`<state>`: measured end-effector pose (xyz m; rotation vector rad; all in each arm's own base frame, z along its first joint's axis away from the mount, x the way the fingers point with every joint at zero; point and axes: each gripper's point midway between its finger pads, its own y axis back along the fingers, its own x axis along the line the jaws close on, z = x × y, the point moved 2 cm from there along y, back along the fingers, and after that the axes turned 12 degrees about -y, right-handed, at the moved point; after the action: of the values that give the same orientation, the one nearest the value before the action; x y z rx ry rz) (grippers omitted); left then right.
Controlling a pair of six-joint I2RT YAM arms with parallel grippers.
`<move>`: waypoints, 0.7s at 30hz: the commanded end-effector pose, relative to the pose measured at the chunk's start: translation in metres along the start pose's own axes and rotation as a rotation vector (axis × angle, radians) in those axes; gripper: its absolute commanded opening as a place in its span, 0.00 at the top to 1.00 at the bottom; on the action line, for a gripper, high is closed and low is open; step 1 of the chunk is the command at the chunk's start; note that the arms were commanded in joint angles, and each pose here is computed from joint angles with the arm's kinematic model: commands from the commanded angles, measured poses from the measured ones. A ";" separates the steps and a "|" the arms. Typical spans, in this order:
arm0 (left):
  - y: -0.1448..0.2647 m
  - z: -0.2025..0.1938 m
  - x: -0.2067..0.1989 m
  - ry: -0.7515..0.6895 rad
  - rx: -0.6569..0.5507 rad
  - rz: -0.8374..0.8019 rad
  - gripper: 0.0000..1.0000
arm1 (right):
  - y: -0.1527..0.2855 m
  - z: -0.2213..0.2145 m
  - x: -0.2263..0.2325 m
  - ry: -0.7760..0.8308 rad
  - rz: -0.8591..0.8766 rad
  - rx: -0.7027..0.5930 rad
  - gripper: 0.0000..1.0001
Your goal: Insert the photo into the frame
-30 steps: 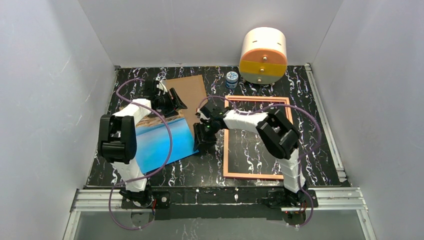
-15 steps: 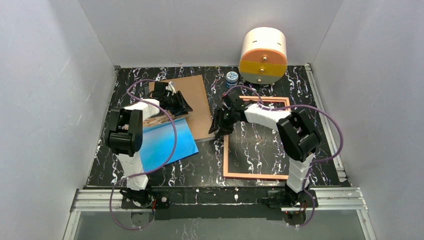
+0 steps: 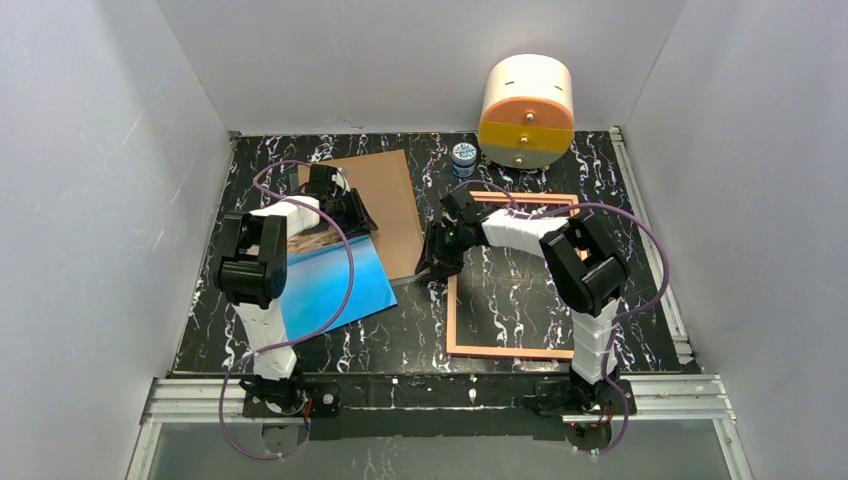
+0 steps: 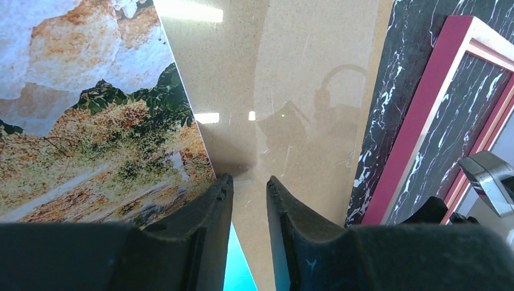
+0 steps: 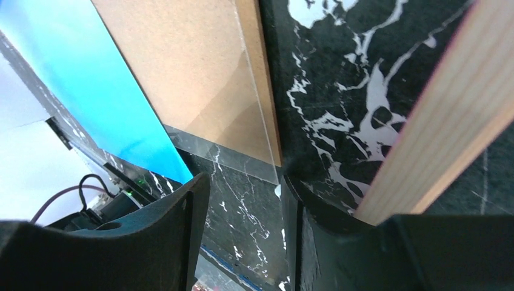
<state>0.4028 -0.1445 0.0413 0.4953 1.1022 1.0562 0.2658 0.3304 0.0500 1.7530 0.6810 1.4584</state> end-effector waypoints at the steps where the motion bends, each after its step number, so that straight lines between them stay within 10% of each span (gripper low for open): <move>1: -0.006 -0.032 0.021 0.027 0.127 0.096 0.74 | -0.005 0.008 0.012 0.032 0.102 -0.024 0.44; 21: -0.008 -0.046 0.031 0.036 0.183 0.133 0.76 | 0.016 0.026 0.058 0.019 0.408 -0.001 0.57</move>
<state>0.4027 -0.1421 0.0390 0.5234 1.1190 1.0678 0.2843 0.3503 0.0695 1.9357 0.4677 1.6090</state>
